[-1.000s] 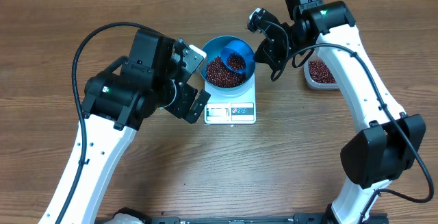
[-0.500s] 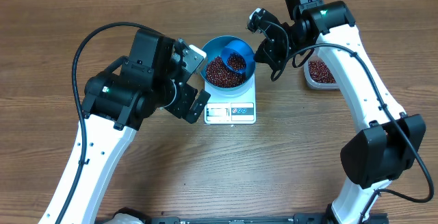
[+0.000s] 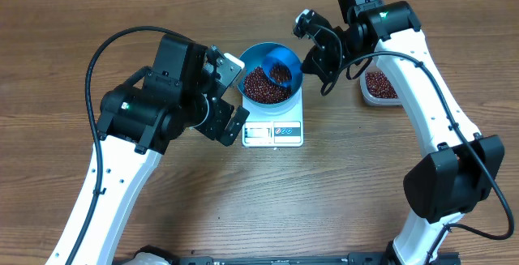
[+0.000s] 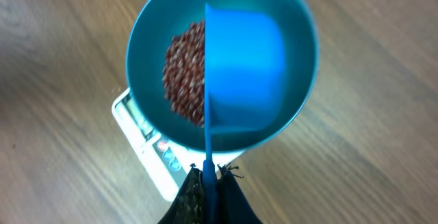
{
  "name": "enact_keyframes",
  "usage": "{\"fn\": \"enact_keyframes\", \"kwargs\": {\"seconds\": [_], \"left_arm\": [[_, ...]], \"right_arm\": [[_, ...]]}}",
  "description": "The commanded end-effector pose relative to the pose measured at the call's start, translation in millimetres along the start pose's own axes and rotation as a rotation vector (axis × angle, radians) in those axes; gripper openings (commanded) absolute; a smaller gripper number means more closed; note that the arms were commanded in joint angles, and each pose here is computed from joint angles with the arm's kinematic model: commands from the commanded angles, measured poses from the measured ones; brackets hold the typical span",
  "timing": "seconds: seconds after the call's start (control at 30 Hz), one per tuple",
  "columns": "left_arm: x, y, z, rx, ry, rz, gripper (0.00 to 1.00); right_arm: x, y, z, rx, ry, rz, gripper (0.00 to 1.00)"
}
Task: Scoop item into bowl and weigh 150g on scale
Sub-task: 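Shake the tilted scoop gently to add beans toward 150 g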
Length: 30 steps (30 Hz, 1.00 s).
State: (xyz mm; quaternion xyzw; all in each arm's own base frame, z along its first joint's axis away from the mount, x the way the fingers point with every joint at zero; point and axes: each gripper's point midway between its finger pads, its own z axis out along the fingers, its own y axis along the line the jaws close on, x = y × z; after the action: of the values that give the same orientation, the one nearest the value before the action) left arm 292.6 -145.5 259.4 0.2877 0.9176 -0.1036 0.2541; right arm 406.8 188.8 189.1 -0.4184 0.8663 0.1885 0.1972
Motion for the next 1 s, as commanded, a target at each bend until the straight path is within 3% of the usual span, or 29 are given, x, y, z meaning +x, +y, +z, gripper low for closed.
{"fn": "enact_keyframes", "kwargs": {"seconds": [0.0, 0.97], "left_arm": [[-1.0, -0.6, 0.0, 0.007, 0.0, 0.013, 1.0], [-1.0, -0.6, 0.0, 0.007, 0.0, 0.013, 1.0]], "right_arm": [[-19.5, 2.9, -22.0, 0.033, -0.075, 0.003, 0.04], [-16.6, 5.0, -21.6, 0.026, -0.062, -0.015, 0.04]]}}
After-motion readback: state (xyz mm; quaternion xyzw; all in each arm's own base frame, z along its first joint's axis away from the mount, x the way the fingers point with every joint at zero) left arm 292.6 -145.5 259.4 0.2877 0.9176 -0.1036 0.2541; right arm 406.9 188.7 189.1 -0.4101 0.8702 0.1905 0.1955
